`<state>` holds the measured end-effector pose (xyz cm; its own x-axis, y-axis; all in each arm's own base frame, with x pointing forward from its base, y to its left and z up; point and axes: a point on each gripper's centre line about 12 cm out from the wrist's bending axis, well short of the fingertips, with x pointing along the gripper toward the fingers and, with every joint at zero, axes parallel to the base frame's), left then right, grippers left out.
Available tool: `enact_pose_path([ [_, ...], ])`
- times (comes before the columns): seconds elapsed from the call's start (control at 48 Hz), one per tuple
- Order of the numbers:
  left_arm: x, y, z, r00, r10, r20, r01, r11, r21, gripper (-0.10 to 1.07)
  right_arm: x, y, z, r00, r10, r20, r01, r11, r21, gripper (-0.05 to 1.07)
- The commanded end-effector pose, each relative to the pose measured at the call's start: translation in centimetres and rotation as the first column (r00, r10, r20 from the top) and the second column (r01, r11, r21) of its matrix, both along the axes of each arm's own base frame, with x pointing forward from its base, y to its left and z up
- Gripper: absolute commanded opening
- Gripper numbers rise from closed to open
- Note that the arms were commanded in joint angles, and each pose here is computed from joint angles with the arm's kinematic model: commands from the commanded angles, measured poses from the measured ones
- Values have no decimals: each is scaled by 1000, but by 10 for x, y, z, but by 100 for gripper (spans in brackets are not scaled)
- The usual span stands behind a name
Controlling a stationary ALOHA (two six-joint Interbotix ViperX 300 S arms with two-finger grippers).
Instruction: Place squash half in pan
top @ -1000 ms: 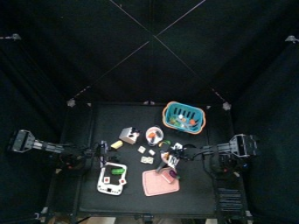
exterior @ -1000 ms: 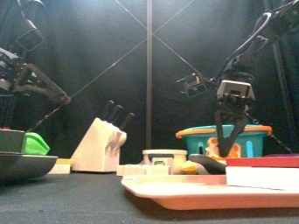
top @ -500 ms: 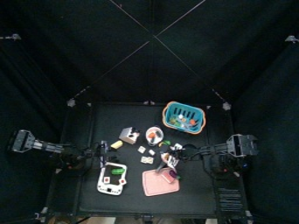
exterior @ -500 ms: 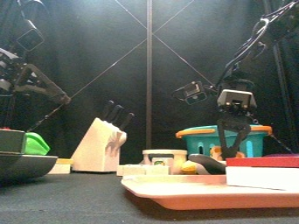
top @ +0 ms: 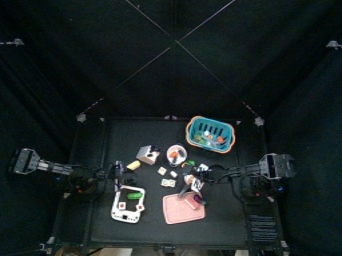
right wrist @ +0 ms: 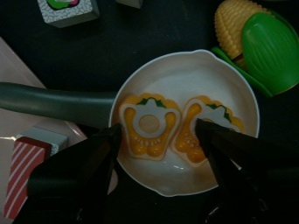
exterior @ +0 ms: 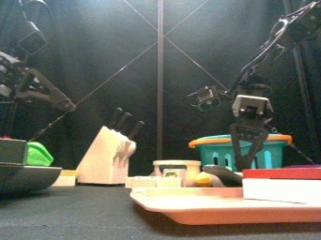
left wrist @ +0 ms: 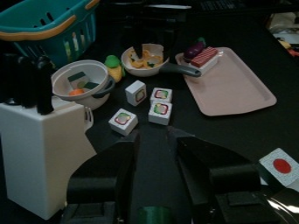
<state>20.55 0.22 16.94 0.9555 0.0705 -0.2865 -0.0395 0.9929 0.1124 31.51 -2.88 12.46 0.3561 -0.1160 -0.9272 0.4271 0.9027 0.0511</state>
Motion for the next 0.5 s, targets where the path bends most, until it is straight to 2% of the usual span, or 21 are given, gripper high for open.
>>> enact_pose_path([
  [0.0, 2, 0, 3, 1000, -1, 11, 1, 1000, 1, 74, 6, -1, 16, 998, 3, 56, -3, 1000, -5, 98],
  [0.271, 6, -1, 8, 1000, 1, 26, -1, 1000, -4, 74, 12, 0, 41, 988, 23, 152, -20, 1000, -22, 98],
  [0.479, 7, -3, 11, 999, 12, 32, -11, 999, -46, 74, 11, -1, 65, 972, 39, 233, -30, 999, -43, 98],
])
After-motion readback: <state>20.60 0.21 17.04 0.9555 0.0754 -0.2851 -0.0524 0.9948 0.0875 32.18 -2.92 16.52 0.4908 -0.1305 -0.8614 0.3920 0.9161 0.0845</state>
